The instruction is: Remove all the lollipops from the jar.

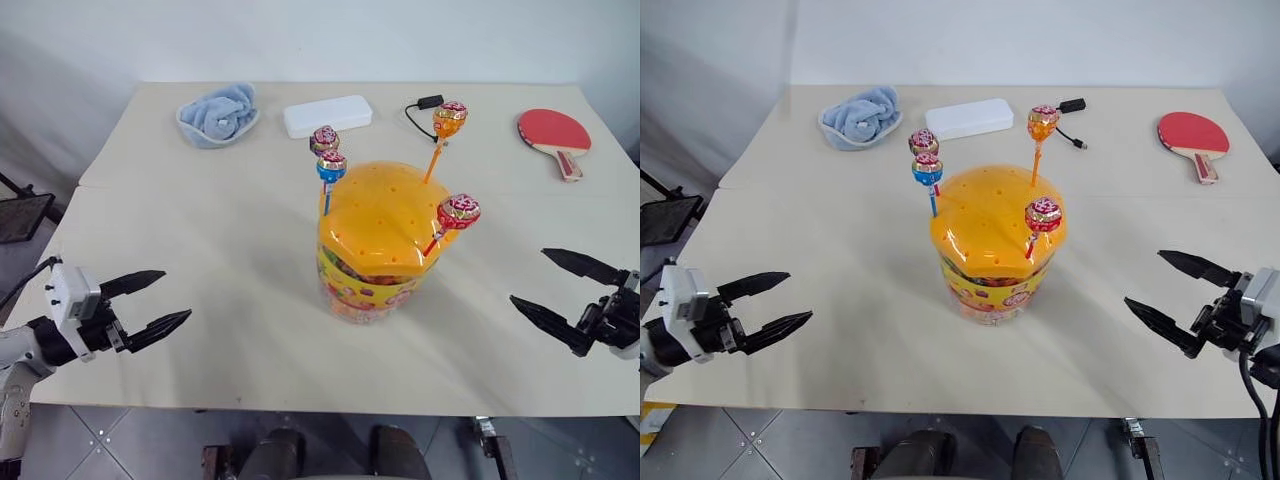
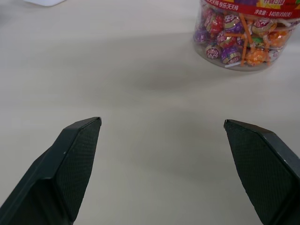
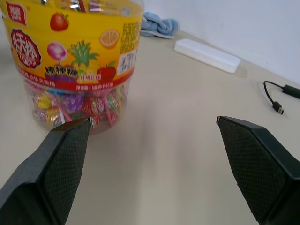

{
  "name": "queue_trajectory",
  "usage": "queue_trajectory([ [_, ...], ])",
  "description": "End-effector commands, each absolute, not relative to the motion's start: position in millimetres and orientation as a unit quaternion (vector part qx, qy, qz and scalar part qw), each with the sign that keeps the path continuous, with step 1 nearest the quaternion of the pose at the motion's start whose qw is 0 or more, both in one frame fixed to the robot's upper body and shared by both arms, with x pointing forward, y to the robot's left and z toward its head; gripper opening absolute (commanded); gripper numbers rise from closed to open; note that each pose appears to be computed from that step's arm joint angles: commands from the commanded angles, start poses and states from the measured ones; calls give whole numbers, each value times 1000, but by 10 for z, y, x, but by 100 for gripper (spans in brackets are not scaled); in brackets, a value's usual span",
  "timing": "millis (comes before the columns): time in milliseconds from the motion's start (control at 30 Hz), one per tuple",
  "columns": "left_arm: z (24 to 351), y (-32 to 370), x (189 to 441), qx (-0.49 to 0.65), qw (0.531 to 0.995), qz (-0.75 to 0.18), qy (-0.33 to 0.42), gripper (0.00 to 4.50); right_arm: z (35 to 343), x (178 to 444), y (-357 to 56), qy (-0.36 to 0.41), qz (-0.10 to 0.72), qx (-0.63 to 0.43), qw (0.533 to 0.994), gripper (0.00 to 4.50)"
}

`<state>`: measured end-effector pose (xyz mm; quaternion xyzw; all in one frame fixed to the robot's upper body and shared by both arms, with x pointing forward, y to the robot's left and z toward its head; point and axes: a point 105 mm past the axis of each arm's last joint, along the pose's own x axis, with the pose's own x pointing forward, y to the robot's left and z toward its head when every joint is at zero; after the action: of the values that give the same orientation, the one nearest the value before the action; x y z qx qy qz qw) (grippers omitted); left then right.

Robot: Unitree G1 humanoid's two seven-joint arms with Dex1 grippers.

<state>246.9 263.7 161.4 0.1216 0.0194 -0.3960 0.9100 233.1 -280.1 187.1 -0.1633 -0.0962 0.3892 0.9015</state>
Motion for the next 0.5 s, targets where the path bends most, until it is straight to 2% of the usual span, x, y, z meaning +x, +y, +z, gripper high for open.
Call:
queue_trajectory([
  [33,1728,2570,2535,147,909,-390,-9,446,1990,2321,-2770,-132,394,-184,891,448],
  [100,1790,2550,2581,120,915,-384,-27,446,2065,2339,-2769,-145,386,-157,897,448],
  [200,1948,2472,2582,54,912,-403,-63,446,2340,2334,-2785,-189,366,-98,906,448],
  [333,2298,2224,2541,-39,879,-460,-123,446,2635,2204,-2673,-226,377,-59,896,448],
  [433,2503,1914,2536,-42,838,-529,-130,446,2799,2139,-2529,-261,387,-39,884,448],
  [500,2605,1754,2600,-23,819,-558,-132,446,2792,2100,-2396,-260,404,-26,877,448],
])
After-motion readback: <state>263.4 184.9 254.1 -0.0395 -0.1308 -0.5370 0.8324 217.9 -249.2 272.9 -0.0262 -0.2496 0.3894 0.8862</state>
